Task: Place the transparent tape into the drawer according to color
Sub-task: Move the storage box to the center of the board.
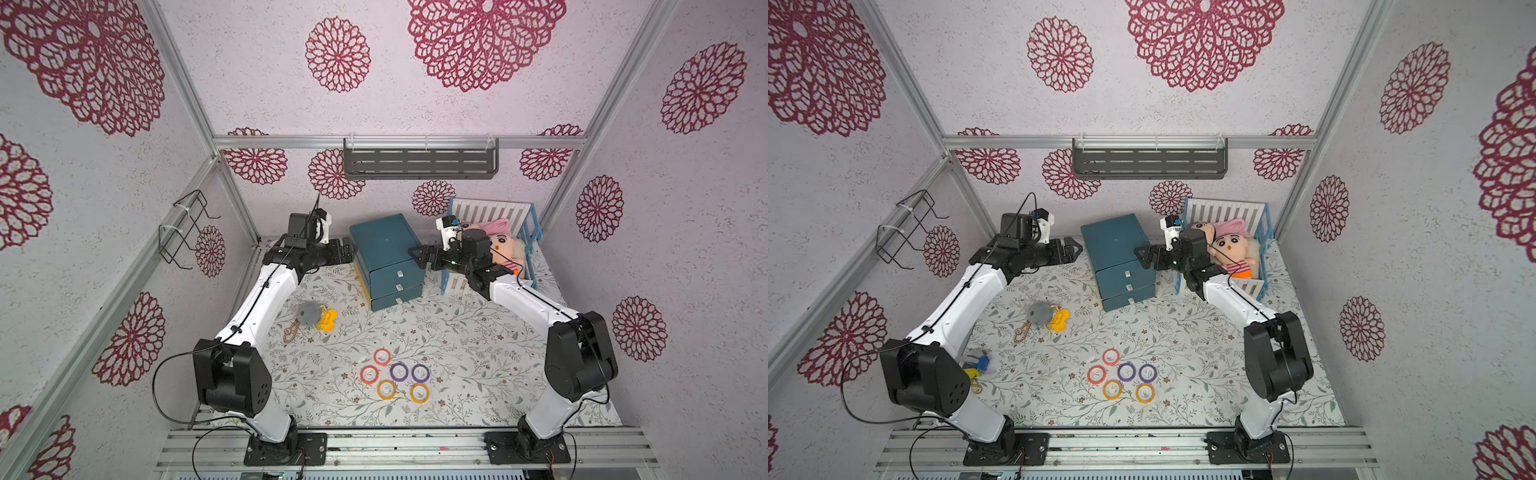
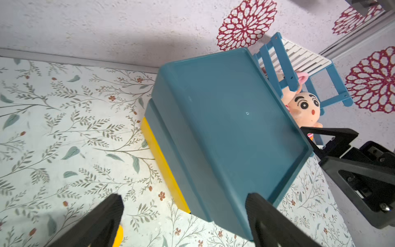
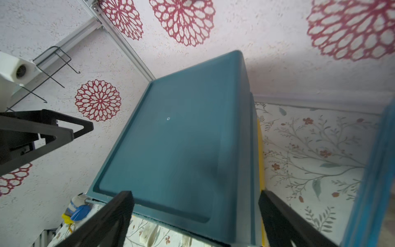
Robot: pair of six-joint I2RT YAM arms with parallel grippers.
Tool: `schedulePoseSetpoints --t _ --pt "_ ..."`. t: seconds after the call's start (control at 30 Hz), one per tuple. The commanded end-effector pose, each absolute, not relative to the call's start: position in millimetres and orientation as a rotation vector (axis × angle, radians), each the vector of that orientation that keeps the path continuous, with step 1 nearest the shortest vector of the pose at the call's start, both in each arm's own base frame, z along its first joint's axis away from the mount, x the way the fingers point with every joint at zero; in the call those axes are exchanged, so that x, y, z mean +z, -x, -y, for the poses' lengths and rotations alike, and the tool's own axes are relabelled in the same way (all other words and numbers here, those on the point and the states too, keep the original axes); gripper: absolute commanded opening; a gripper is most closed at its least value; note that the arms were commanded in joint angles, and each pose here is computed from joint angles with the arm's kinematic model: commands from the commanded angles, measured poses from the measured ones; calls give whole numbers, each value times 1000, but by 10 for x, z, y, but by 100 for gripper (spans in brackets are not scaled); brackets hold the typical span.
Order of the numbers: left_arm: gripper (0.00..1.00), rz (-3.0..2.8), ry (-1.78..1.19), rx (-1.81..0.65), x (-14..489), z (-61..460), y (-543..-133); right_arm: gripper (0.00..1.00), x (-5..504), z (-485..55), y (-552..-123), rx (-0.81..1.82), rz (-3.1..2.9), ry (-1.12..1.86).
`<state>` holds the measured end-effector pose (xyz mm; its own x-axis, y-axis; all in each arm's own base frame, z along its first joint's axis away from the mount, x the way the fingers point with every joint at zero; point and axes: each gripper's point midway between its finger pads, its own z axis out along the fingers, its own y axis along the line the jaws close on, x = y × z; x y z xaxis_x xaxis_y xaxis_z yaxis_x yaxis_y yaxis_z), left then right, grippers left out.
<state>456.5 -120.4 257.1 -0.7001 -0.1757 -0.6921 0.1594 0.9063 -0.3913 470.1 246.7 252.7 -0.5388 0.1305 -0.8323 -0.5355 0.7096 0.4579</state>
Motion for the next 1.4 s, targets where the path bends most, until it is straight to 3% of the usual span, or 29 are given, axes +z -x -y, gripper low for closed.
schedulePoseSetpoints --t 0.0,0.57,0.83,0.97,1.2,1.37 --pt "97 -2319 39 -559 2361 1169 -4546 99 2899 -2583 -4597 997 -1862 360" --pt "97 -2332 47 -597 2282 1219 -4597 99 2902 -2806 -4054 1065 -1884 469" --pt "97 -2306 29 -640 2360 1302 -4546 99 2986 -2374 -4115 764 -1921 316" --pt "100 -2287 -23 -718 2436 1499 -4507 99 3024 -2381 -3860 806 -1928 287" --pt "84 -2327 -55 -805 2320 1800 -4443 99 2923 -2724 -3418 1013 -1923 279" --pt "67 -2349 -48 -835 2224 1878 -4425 99 2867 -2889 -3331 1080 -1907 284"
